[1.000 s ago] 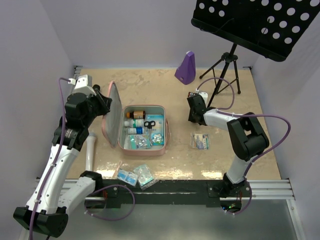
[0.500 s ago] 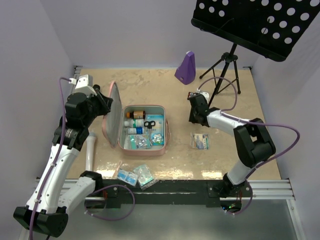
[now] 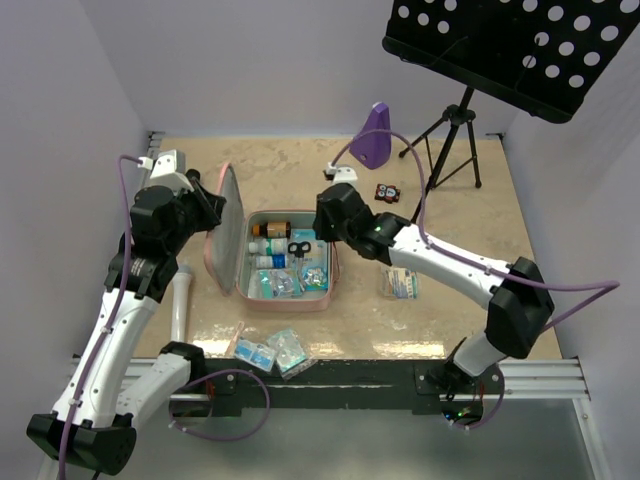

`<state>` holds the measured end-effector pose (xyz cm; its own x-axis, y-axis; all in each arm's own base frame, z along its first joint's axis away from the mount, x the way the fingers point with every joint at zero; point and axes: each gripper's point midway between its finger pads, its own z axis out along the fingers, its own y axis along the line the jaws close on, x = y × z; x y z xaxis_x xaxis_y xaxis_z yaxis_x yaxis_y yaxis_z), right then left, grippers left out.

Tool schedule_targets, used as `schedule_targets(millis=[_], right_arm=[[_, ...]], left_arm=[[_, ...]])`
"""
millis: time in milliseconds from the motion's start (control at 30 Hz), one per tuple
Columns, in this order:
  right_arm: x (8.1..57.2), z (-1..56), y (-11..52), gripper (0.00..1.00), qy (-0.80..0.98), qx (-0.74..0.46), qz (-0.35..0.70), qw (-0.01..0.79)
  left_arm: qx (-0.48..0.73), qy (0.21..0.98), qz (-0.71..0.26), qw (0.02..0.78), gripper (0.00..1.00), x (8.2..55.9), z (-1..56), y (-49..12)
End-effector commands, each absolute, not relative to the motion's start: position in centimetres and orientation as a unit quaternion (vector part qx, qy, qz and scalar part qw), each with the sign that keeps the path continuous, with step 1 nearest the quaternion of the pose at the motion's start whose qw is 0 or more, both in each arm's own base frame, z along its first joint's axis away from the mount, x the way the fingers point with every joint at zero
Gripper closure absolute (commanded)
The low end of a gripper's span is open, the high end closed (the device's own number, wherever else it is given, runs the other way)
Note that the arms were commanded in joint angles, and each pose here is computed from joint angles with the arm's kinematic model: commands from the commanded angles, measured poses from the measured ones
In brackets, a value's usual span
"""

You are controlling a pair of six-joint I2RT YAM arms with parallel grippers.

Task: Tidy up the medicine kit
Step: Pick up the medical item at the center of the board, then place the medical item at the medicine box.

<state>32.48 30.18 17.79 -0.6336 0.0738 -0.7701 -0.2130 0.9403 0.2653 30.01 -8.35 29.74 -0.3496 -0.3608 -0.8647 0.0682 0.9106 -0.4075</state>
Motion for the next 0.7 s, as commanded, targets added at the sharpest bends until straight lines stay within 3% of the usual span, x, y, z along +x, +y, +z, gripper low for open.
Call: schedule_targets(millis=[0,333,500,667], right_arm=[[32.0,18.6,33.7,0.92,0.886,-0.050,0.181,0.424],[35.2,16.0,36.7,0.93,0.894,-0.074,0.150,0.415],[36.0,15.8,37.7,0.64,0.894,-0.075,0.152,0.415],[36.2,16.2,37.9,0.53,0.893,-0.074,0.155,0.417]], left_arm=[[-0.091,0.817,-0.186,0.538,1.00,29.7,27.6,-8.4],[-0.089,0.818,-0.181,0.538,1.00,29.2,27.8,-8.1],[-0.088,0.819,-0.181,0.538,1.00,28.9,27.9,-8.1],[-0.089,0.820,-0.180,0.536,1.00,28.7,27.6,-8.0]])
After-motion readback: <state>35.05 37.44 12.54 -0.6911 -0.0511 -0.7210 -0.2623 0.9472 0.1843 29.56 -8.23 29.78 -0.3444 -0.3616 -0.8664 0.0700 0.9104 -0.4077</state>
